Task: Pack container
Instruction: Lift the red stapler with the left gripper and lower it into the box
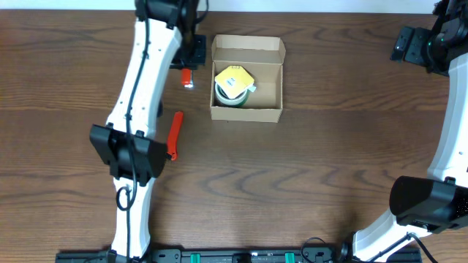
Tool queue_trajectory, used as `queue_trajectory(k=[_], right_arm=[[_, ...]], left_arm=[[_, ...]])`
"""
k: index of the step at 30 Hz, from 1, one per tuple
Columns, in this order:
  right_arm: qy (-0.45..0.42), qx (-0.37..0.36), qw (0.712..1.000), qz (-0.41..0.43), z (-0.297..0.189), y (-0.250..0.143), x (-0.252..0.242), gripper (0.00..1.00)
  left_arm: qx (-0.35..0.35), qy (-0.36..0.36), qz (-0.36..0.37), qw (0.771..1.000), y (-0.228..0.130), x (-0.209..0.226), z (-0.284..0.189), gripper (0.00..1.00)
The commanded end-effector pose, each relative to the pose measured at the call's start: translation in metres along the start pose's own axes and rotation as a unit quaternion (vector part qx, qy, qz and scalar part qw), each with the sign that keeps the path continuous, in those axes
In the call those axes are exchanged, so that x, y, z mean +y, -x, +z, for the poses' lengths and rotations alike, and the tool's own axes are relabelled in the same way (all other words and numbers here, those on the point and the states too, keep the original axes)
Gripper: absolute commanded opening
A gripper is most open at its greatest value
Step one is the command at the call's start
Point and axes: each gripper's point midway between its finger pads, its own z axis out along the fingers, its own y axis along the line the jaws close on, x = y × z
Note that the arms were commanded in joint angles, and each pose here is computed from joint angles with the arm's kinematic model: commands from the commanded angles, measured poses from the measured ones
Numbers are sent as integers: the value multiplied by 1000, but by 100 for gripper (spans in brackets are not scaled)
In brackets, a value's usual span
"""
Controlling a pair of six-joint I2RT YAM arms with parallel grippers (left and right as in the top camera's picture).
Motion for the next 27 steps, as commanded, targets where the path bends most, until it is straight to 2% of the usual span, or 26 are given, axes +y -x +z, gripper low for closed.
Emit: queue_trajectory(k=[1,7,14,19,27], right_arm=[[0,4,1000,9,3,-1,-2,99],[0,4,1000,9,3,-1,-2,99],[0,4,1000,9,3,-1,-2,99],[0,4,1000,9,3,-1,-2,99],[0,4,1000,9,3,-1,-2,99]], left_arm=[[-8,-9,19,1000,-10,-40,-8,6],[-49,12,81,995,-25,-104,-13,6],[-103,-22,118,987,-31,-169,-21,6],[-143,-39,111,983,-18,-192,-19,6],[-127,-30,109,985,-12,-198,16,6]])
